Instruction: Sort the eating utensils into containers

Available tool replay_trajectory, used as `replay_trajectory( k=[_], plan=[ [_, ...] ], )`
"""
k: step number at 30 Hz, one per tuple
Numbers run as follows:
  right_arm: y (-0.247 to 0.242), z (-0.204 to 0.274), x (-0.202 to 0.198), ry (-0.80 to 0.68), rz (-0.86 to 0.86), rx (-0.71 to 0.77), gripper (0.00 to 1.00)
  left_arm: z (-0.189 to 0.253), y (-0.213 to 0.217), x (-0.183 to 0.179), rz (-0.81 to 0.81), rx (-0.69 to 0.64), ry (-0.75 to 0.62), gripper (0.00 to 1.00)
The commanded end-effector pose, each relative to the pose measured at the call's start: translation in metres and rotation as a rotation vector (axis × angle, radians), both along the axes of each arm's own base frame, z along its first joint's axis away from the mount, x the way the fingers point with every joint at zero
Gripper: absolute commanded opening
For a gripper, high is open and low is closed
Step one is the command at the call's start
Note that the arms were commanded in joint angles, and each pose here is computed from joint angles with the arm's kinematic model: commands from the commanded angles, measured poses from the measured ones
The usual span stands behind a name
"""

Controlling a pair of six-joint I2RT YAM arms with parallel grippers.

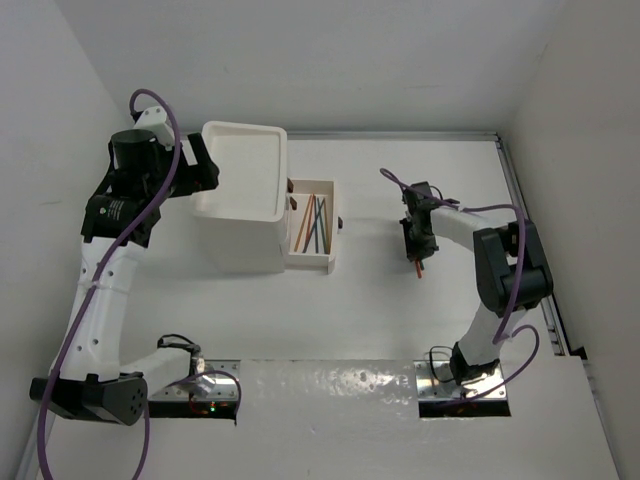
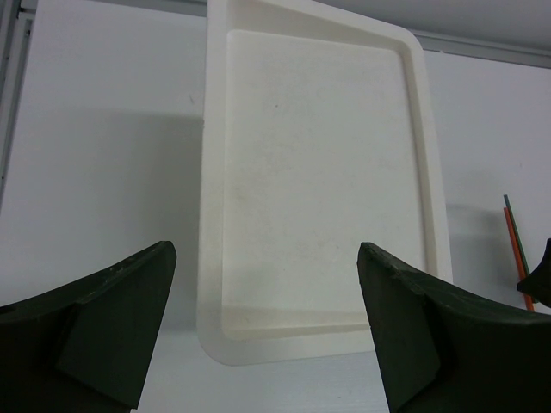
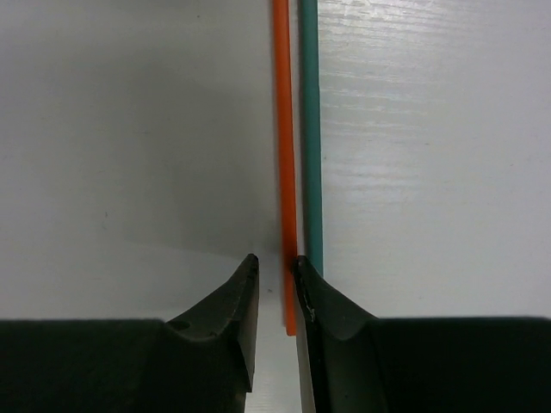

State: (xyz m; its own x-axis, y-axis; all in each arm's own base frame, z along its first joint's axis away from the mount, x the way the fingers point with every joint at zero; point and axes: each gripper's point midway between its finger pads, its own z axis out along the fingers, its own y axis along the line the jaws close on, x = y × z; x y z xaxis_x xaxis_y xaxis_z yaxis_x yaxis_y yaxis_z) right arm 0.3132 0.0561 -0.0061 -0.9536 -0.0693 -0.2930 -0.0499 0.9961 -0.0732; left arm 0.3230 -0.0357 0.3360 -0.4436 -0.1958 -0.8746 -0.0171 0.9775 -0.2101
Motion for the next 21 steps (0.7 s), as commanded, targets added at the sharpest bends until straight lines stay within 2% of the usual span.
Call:
replay_trajectory(
  k=[1,10,15,19,21],
  plan=[
    [-0.001,-0.006,0.004,-0.008,0.012,0.002,0.21,0.02,-0.004,0.003,-0.012,-0.007,-0.062,0.84],
    [0.004,-0.027,-0.012,0.066,0.024,0.032,0.17,0.017,-0.005,0.002,-0.013,-0.007,-0.055,0.84],
    [0.001,-0.031,-0.016,0.075,0.024,0.019,0.19,0.017,-0.005,0.002,-0.014,-0.007,-0.055,0.84],
    [0.011,-0.03,-0.014,0.072,0.023,0.061,0.0,0.016,-0.005,0.003,-0.015,-0.009,-0.054,0.84],
    [0.02,-0.022,-0.009,0.041,0.017,0.088,0.0,0.016,-0.006,0.004,-0.019,-0.013,-0.056,0.84]
  ],
)
